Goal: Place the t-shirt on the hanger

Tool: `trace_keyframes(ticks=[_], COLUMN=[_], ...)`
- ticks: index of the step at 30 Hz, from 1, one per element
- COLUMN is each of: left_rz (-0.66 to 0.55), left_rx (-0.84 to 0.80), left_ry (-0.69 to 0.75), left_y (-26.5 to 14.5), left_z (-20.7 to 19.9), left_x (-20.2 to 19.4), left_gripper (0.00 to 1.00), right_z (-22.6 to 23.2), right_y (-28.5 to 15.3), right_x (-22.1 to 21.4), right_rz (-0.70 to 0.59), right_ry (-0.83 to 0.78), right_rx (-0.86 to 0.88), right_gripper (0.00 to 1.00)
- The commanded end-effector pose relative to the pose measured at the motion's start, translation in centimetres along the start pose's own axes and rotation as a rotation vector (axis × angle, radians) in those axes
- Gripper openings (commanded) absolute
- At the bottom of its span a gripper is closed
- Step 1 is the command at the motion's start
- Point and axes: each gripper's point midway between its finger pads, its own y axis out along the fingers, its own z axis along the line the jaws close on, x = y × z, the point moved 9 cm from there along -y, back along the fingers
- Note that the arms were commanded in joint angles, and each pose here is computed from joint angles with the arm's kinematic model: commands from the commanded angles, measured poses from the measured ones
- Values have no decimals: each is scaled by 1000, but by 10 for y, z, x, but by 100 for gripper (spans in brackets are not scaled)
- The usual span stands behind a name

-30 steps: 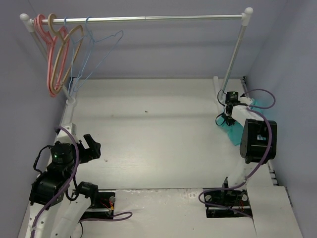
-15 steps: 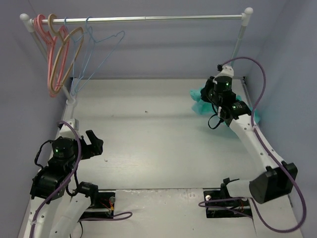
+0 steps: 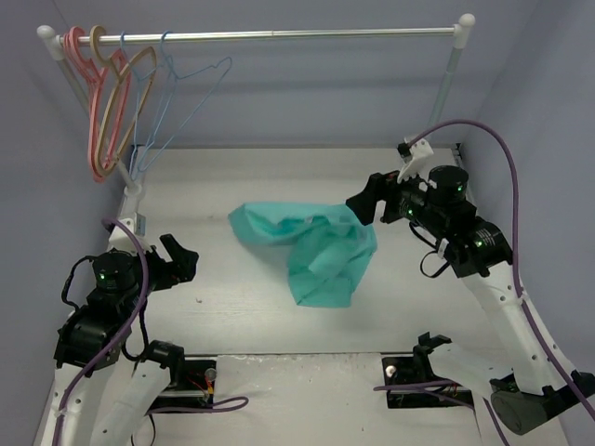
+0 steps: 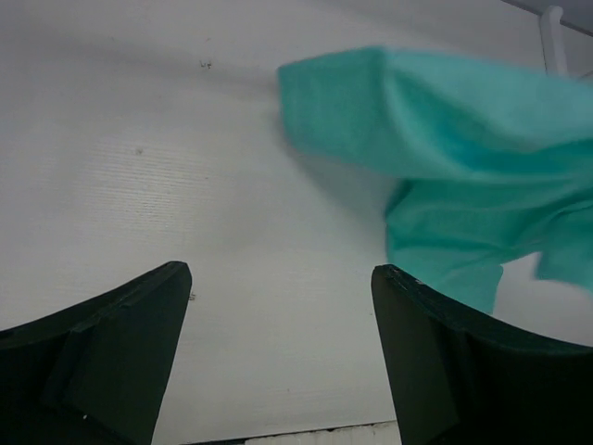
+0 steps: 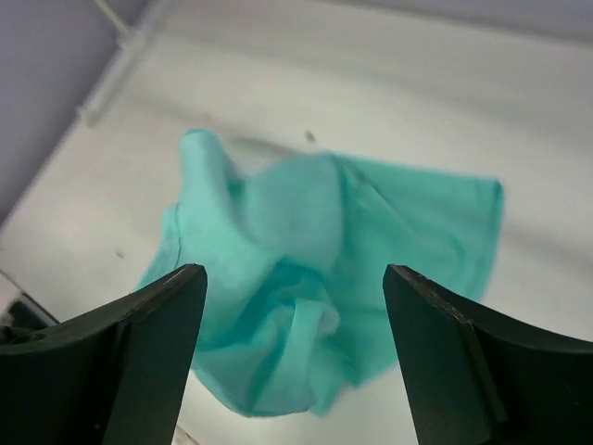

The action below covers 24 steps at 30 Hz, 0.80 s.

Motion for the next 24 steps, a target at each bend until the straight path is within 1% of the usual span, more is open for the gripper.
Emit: trace_keyframes(ticks=[1, 2, 4, 5, 6, 8, 10, 11, 12, 13, 15, 16, 17, 19, 21, 22, 23, 24], left_rz=[-23, -13, 25, 39, 75, 102, 154, 143, 156, 152, 191, 207, 246, 285, 317, 301, 313, 316], left_rx=[-62, -79, -88, -114, -112, -122, -117, -119, -110, -112, -88, -85, -66, -36, -12, -31, -25, -27], left_ry=[-56, -61, -83, -92, -98, -126, -153, -166, -180, -209, -259, -275, -289, -330, -346, -376, -392, -430], left_y=[3, 5, 13, 16, 24, 34, 48, 56, 64, 72, 88, 93, 103, 111, 121, 126, 130, 133], left_z=[-11, -13, -13, -15, -15, -16, -15, -15, -15, -16, -16, -16, -15, -15, -11, -13, -10, -11], left_x=[10, 8, 1, -1, -7, -12, -23, -23, -25, -28, -34, -36, -44, -52, -66, -67, -77, -81], left_gripper=[80, 80, 80, 80, 80, 80, 80, 80, 80, 80, 80, 79, 79, 78, 78, 78, 78, 78], right_z=[-24, -31, -36, -36, -36, -30, -29, -27, -26, -24, -18, -16, -7, -3, 8, 10, 12, 19], right_y=[-7, -11, -12, -8, -5, 1, 8, 11, 14, 18, 23, 26, 28, 32, 34, 36, 36, 37], right_x=[-36, -40, -53, -58, -64, -74, -88, -94, -100, -112, -123, -134, -139, -151, -164, -170, -180, -186], right_rz=[127, 123, 179, 209, 234, 271, 297, 317, 329, 370, 406, 436, 452, 476, 513, 522, 544, 554], right_ry=[34, 40, 56, 62, 69, 97, 141, 159, 176, 206, 225, 247, 234, 222, 219, 210, 222, 212], right_rx=[-236, -322, -373, -355, -328, -237, -189, -162, -158, -146, -108, -118, -93, -135, -131, -154, -169, -150], right_gripper=[80, 81, 81, 81, 80, 79, 77, 76, 76, 75, 73, 73, 73, 73, 73, 73, 73, 73])
